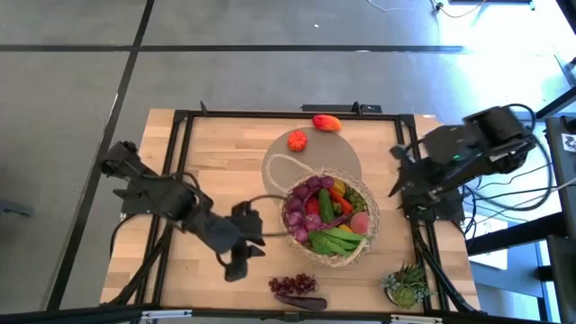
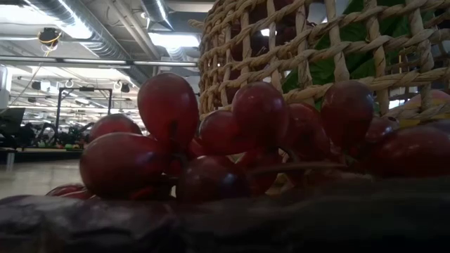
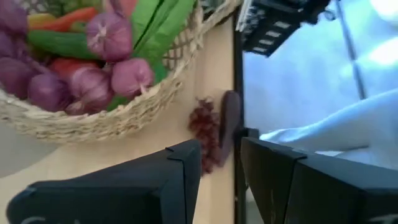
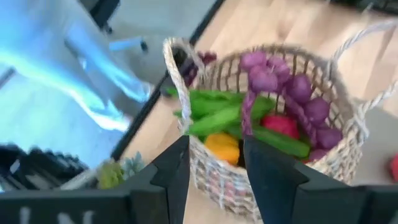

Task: Build produce basket
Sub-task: Put the red grapes into the brown basket

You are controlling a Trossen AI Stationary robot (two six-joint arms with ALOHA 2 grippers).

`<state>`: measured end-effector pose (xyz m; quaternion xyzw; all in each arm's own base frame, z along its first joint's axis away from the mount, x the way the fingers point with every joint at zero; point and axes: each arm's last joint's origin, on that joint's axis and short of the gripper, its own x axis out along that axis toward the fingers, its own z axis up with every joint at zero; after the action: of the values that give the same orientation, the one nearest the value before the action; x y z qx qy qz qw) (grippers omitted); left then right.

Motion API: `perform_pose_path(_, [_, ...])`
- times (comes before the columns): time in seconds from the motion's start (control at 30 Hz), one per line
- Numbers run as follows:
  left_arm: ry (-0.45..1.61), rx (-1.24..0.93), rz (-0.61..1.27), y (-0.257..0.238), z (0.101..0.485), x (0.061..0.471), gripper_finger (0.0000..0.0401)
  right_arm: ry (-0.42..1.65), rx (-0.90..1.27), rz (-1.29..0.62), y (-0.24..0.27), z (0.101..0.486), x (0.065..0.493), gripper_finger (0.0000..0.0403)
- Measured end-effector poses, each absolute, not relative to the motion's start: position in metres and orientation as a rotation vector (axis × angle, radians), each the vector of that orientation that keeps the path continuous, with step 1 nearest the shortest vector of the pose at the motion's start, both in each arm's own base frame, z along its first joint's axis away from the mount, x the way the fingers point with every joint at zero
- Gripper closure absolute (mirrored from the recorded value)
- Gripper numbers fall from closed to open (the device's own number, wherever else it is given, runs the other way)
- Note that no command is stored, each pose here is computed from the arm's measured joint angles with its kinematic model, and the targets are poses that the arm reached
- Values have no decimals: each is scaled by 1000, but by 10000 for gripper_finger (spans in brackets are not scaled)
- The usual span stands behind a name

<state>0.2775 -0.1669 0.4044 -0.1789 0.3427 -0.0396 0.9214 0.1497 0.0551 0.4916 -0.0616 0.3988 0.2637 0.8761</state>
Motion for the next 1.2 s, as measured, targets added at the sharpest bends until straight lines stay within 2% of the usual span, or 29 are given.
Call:
perform_pose_path(0.2, [649,-348,-46,-193,385,299,297,729,-109,547,49,503,130,256])
perform_pose_path(0.77, [736,-266,-62,-236,319,338,297,720,-134,556,48,503,128,256])
perform_pose_path(1.2, [736,-339,-41,-243,315,337,297,717,-133,556,48,503,128,256])
